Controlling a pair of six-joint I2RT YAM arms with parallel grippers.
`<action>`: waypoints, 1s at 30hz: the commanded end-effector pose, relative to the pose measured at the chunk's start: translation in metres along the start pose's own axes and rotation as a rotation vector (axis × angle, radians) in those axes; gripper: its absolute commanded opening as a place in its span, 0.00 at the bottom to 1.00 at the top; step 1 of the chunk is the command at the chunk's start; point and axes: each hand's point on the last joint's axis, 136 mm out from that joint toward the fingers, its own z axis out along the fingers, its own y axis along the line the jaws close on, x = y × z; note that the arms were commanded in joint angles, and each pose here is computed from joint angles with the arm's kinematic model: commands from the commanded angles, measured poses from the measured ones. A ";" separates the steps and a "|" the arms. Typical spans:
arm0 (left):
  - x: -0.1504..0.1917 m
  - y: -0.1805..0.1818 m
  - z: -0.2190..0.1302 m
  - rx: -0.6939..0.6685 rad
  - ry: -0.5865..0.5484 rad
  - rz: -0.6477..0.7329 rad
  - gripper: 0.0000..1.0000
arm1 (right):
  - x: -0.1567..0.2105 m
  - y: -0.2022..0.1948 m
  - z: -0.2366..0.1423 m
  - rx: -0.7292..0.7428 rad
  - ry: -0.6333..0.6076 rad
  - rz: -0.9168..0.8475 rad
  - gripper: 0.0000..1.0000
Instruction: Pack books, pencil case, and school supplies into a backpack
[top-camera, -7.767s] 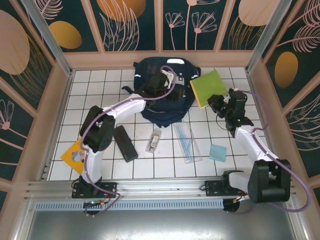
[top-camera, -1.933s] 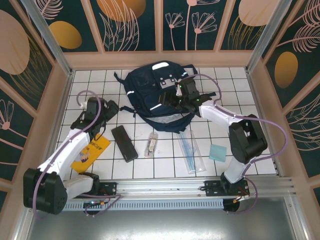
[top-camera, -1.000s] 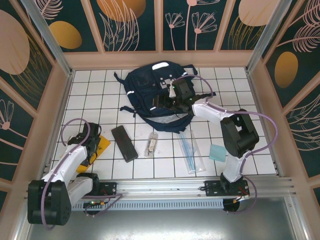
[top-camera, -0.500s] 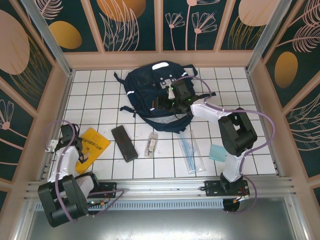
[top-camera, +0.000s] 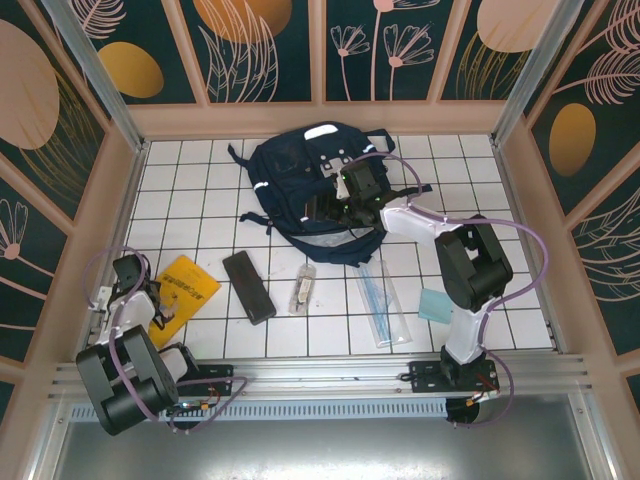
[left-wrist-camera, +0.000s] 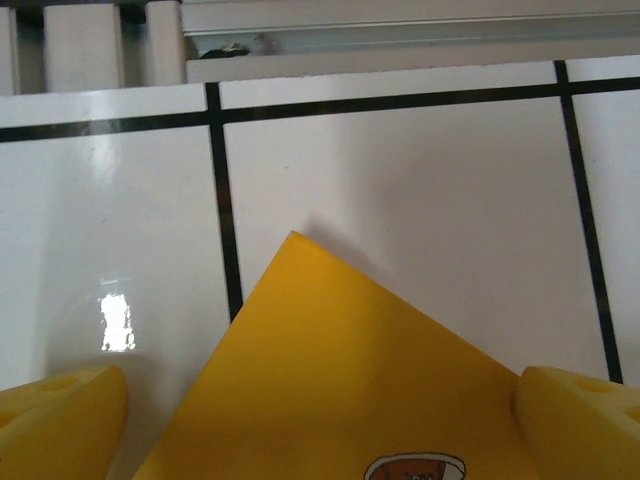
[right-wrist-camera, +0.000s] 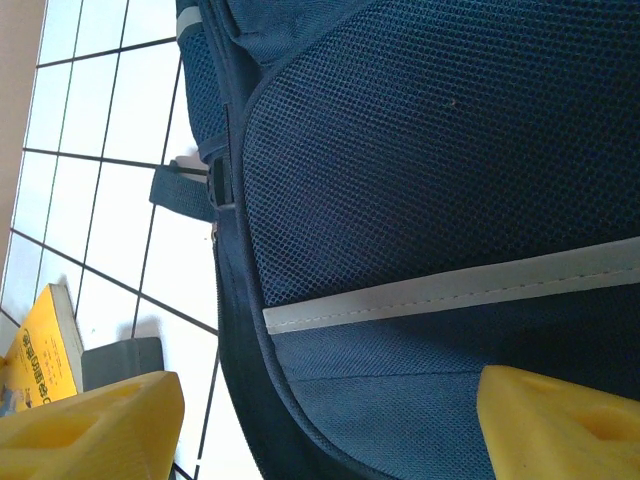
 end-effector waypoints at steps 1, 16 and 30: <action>0.024 -0.038 0.008 0.179 0.133 0.047 0.99 | -0.007 0.012 0.003 -0.011 -0.007 -0.021 0.77; 0.046 -0.197 -0.020 0.584 0.176 0.168 0.99 | -0.010 0.082 0.036 -0.193 0.046 -0.120 0.70; 0.101 -0.355 -0.043 0.805 0.241 0.316 0.99 | -0.014 0.123 0.084 -0.255 0.081 -0.221 0.69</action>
